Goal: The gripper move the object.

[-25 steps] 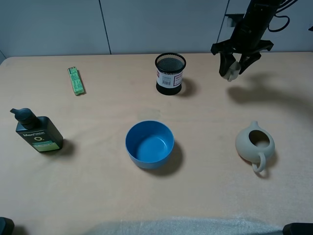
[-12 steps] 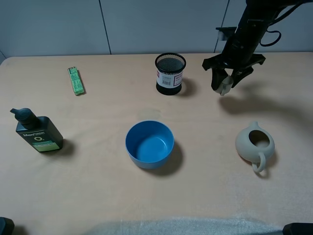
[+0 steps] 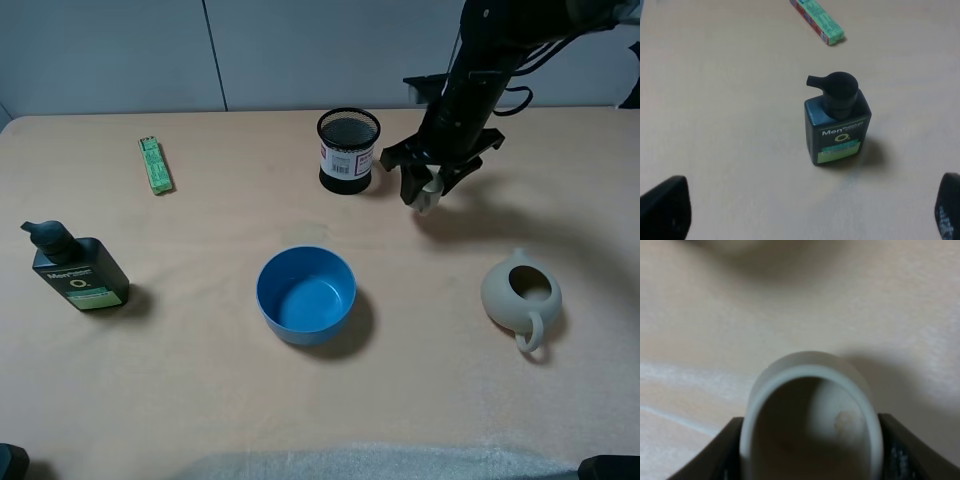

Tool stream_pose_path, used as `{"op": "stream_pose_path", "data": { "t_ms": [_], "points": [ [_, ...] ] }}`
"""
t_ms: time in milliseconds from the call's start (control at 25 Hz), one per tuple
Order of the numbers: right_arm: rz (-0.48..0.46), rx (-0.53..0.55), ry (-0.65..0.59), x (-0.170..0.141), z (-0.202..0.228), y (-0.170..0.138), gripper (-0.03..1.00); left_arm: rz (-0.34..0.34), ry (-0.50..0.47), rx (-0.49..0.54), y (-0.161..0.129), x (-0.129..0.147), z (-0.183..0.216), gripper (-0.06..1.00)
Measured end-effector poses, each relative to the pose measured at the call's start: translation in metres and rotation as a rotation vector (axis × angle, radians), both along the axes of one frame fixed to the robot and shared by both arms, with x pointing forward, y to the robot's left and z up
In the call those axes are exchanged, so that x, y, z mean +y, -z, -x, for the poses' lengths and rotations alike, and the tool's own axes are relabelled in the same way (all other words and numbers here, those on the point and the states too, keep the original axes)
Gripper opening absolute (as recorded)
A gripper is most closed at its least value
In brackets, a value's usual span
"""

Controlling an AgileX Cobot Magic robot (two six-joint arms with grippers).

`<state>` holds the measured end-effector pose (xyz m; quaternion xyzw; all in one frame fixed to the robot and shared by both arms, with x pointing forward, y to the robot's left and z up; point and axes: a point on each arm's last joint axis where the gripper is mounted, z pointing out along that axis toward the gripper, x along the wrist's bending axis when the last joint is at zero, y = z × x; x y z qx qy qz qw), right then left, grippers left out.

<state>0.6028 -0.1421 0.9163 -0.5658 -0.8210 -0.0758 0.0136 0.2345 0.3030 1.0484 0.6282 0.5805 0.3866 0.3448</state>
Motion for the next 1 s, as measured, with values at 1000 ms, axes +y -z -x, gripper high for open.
{"op": "stream_pose_path", "data": {
  "t_ms": [1000],
  "points": [
    [-0.051, -0.049, -0.092, 0.034, 0.047, 0.016, 0.39, 0.000, 0.000, 0.000, 0.000, 0.000, 0.000, 0.99]
  ]
}}
